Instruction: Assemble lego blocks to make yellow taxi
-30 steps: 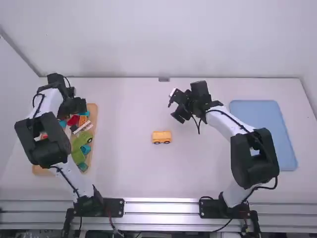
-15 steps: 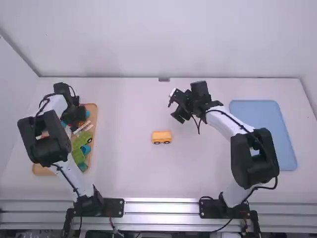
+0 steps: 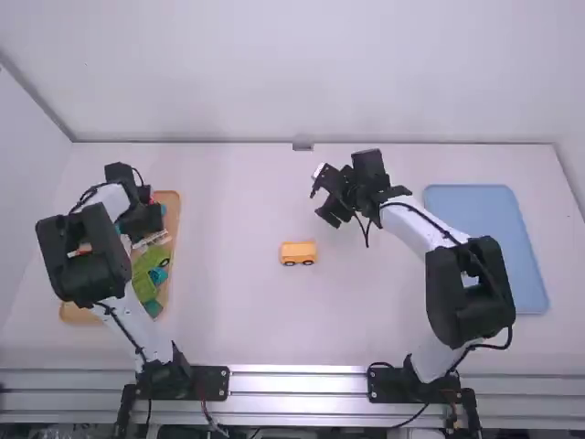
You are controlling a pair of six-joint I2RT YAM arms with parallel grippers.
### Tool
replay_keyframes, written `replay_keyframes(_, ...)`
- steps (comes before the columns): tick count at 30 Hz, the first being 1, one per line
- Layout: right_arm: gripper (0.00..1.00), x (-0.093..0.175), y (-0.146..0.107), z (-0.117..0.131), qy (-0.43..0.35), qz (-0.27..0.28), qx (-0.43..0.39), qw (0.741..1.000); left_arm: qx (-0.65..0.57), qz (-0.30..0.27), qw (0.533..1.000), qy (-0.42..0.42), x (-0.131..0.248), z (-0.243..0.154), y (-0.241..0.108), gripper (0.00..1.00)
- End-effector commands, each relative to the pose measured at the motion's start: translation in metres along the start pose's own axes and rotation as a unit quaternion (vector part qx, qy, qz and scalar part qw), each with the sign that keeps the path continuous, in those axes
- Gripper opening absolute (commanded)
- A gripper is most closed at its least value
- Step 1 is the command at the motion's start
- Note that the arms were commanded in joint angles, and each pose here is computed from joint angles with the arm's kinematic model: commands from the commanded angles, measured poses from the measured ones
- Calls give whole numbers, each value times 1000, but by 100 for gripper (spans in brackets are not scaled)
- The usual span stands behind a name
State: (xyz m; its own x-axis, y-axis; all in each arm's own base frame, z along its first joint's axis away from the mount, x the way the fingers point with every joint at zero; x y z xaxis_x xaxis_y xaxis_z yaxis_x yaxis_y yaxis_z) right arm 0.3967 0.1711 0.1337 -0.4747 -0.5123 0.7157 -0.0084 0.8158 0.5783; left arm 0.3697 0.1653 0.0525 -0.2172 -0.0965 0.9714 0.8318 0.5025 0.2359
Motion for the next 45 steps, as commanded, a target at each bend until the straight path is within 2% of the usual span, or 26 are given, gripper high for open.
replay_keyframes(1, 99, 4, 5, -5, -6, -7, 0, 1000, -3, 7, 1000, -4, -5, 0, -5, 45)
replay_keyframes(7, 99, 4, 5, -5, -7, -7, -16, 1000, -4, -4, 1000, -5, -11, -1, -6, 39)
replay_keyframes(10, 99, 4, 4, -5, -5, -5, -20, 1000, -5, -4, 1000, -5, -12, -2, -7, 32)
replay_keyframes(14, 99, 4, 4, -5, -5, -6, -19, 1000, -2, -6, 1000, -3, -12, 1, -6, 31)
replay_keyframes(16, 99, 4, 5, -5, -5, -6, -19, 1000, 0, -8, 1000, -3, -11, 2, -4, 25)
replay_keyframes(23, 99, 3, 14, -11, -23, -26, -43, 998, -3, -20, 1000, -8, 22, -5, 11, 24)
replay_keyframes(25, 99, 3, 26, -19, -37, -58, -82, 994, -10, -47, 999, -14, 43, -12, 16, 20)
replay_keyframes(26, 99, 5, 34, -21, -30, -91, -90, 991, -17, -64, 998, -18, 55, -18, 16, 18)
replay_keyframes(31, 99, 4, 60, -17, 14, -195, -63, 979, -70, -125, 988, -51, 100, -48, 1, 16)
replay_keyframes(35, 99, 6, 72, -21, 43, -262, -73, 961, -194, -185, 949, -164, 132, -96, -27, 21)
replay_keyframes(38, 99, 10, 88, -20, 107, -343, -52, 932, -285, -228, 892, -269, 155, -135, -59, 19)
replay_keyframes(39, 99, 10, 91, -20, 118, -356, -46, 926, -297, -235, 881, -283, 158, -140, -64, 19)
replay_keyframes(40, 99, 10, 99, -19, 159, -394, -28, 905, -318, -253, 856, -319, 166, -154, -75, 19)
replay_keyframes(44, 98, 13, 109, -18, 235, -447, -6, 863, -356, -280, 803, -387, 176, -179, -94, 19)
replay_keyframes(45, 99, 16, 115, -14, 283, -479, 24, 830, -365, -289, 775, -428, 180, -192, -103, 19)
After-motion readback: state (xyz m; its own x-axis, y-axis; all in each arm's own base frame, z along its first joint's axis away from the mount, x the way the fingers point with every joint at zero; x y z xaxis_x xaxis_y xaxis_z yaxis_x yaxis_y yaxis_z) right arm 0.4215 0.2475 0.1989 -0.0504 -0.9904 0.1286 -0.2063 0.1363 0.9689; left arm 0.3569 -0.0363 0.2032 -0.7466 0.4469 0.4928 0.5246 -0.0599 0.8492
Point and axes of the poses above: each hand's point on the last joint's axis, 136 mm out from that joint toward the fingers, its own x axis back along the fingers, its own z axis along the line the jaws close on, y = z × x, the point moved 5 cm from there along x, back along the fingers, and after that the axes turned 14 degrees about x, right-handed, at the moved point
